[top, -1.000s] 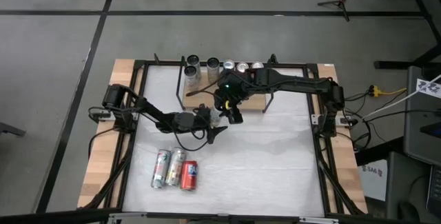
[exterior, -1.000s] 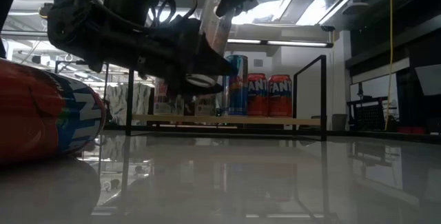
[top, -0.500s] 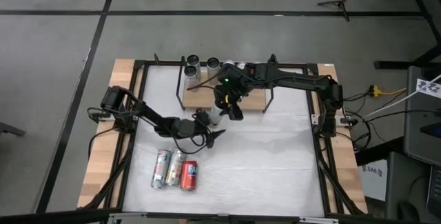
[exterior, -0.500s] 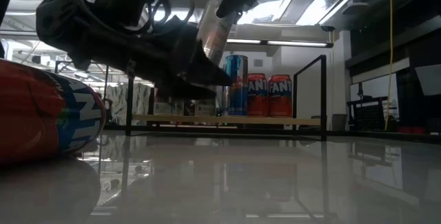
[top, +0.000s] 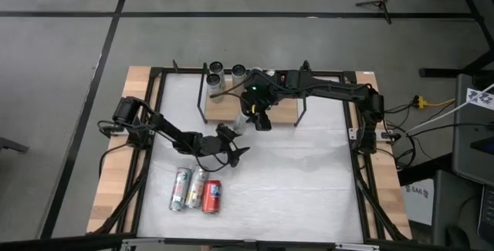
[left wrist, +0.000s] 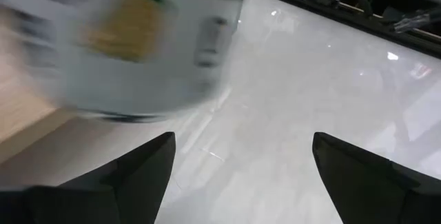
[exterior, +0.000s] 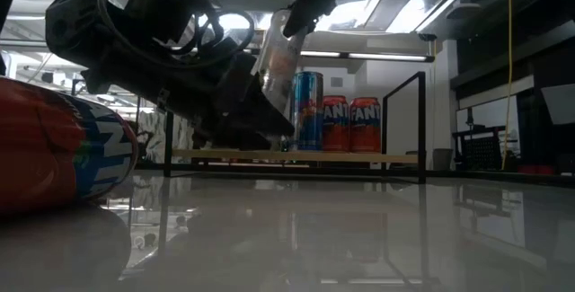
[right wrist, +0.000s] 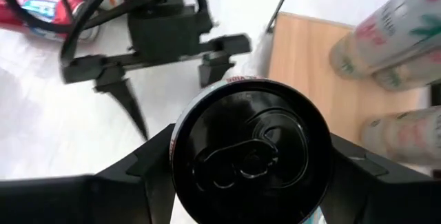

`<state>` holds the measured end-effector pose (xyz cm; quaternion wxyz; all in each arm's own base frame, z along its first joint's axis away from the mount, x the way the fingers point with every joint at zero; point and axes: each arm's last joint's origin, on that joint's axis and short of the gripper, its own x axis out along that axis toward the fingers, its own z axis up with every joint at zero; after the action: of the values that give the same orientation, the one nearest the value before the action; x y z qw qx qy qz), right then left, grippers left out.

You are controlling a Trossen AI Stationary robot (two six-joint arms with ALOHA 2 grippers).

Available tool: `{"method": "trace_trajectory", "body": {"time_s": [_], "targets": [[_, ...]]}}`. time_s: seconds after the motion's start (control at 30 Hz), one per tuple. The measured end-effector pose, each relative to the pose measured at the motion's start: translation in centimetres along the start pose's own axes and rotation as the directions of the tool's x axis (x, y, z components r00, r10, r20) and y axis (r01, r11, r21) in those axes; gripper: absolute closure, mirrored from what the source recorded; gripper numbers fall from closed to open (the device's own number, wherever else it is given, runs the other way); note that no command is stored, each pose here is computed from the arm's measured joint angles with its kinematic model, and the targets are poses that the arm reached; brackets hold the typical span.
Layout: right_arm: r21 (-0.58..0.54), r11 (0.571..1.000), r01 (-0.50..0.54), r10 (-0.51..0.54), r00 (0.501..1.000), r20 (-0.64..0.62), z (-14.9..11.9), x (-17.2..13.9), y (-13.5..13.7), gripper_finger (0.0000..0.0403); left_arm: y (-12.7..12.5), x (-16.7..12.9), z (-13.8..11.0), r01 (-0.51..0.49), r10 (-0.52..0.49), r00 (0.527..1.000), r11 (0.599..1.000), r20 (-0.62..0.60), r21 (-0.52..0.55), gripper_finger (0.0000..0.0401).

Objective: Place canned beverage on shelf
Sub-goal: Put the top white yellow soda can on the shelf aligned with the other white yellow soda can

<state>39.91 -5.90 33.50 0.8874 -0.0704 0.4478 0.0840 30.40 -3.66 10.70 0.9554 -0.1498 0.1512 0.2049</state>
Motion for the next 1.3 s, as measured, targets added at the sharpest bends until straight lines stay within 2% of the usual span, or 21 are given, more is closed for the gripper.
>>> {"method": "trace_trajectory", "body": {"time_s": [0.17,0.47,0.83,1.3], "targets": [[-0.023,0.999,0.049,-0.048,0.998,0.026,0.2,-0.1,-0.5,0.0149,-0.1,0.0,0.0,0.020,-0.020,1.000,1.000,-0.009,0.006,0.0063],[0.010,0.995,0.097,-0.097,0.993,0.060,-0.3,-0.6,-3.1,0.0149,-0.1,0.0,0.0,0.024,-0.024,1.000,1.000,-0.010,0.005,0.0063],[0.038,0.993,0.108,-0.112,0.986,0.125,-0.6,-1.2,-5.3,0.0149,-0.1,0.0,0.0,0.024,-0.024,1.000,1.000,-0.009,0.004,0.0063],[0.026,0.991,0.129,-0.130,0.989,0.070,-1.1,1.0,-6.0,0.0149,-0.2,0.0,0.3,0.038,-0.038,0.999,0.999,0.012,-0.010,0.0063]]}}
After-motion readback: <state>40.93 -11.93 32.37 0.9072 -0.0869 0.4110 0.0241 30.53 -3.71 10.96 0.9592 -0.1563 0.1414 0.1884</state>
